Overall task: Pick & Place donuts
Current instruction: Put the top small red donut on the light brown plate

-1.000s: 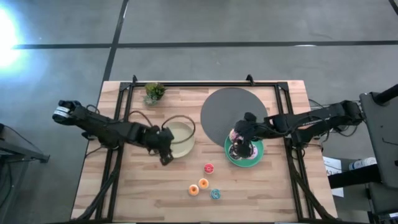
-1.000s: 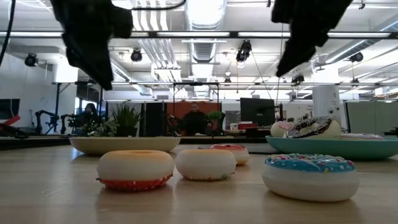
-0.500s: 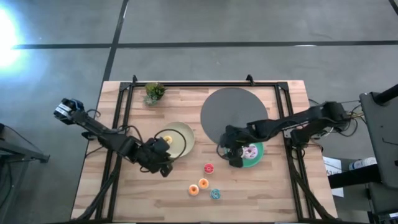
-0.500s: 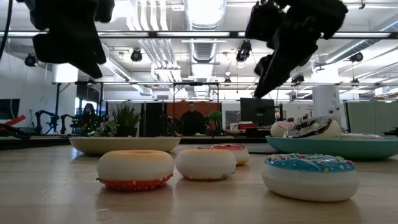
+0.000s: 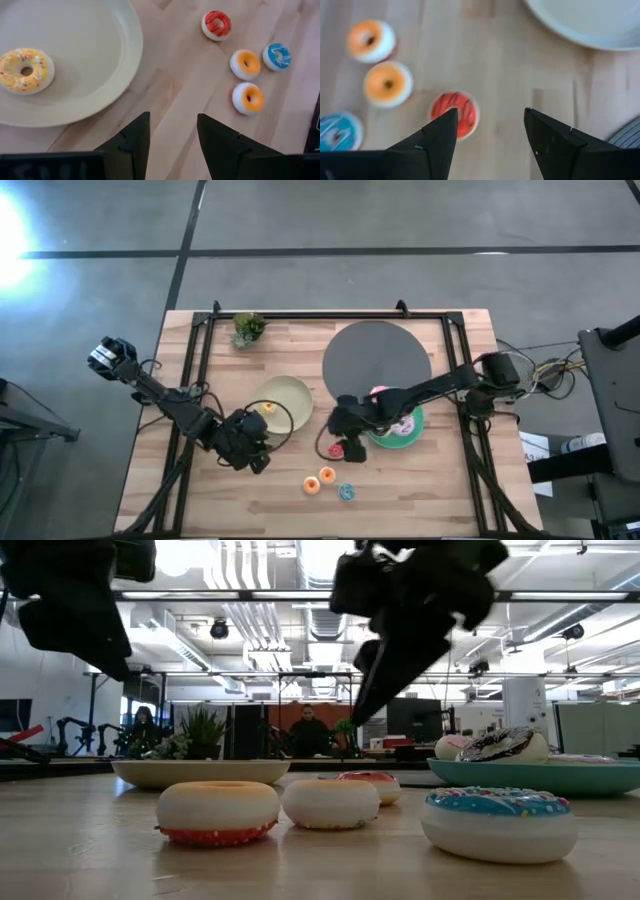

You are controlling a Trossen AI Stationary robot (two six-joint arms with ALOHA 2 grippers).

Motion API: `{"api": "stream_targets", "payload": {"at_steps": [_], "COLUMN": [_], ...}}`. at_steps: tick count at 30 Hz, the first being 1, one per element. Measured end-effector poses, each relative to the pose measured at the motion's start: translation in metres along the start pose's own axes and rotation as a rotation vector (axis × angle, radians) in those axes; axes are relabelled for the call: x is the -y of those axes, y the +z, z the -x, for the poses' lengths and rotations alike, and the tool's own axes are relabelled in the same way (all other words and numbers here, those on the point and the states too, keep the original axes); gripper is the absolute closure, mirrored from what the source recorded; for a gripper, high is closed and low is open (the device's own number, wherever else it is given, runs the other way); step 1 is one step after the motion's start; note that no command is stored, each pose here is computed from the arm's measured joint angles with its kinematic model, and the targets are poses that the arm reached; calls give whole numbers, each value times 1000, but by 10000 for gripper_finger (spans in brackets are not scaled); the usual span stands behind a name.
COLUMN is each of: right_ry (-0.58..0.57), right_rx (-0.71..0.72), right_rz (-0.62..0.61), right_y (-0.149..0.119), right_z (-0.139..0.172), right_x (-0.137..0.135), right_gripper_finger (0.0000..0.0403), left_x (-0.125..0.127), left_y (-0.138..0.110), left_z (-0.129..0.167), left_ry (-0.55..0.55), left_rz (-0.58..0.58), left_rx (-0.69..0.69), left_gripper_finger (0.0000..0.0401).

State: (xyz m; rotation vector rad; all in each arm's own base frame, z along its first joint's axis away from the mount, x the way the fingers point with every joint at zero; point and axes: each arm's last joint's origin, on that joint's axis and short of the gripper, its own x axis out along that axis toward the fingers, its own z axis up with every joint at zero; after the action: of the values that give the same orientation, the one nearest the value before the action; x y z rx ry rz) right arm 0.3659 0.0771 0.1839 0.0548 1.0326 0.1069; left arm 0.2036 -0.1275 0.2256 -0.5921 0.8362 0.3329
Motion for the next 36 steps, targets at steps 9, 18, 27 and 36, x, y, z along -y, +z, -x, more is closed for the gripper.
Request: {"api": "stream_targets", "payload": {"at_steps": [9,18,27,36], "right_ry": [-24,11,14,55], "right_rx": [-153,-210,-207,-218], "right_rz": [-10,-5,-26,-20], "right_y": [9,8,4,-1], "right_z": [-38,-40,-43,-47], "right_x": [-6,-8,-10,-11], "right_gripper_finger": [184,184,211,297], "left_x": [-1,-8,-9,-9], "left_y": [-13,-14,-14,-14], "left_z": [7,11,12,12], "left_ry": [49,115,127,128], "left_rz": [-80,-117,-118,-80], "left_rx": [29,38,62,68], "left_gripper_finger": [264,264,264,264]}}
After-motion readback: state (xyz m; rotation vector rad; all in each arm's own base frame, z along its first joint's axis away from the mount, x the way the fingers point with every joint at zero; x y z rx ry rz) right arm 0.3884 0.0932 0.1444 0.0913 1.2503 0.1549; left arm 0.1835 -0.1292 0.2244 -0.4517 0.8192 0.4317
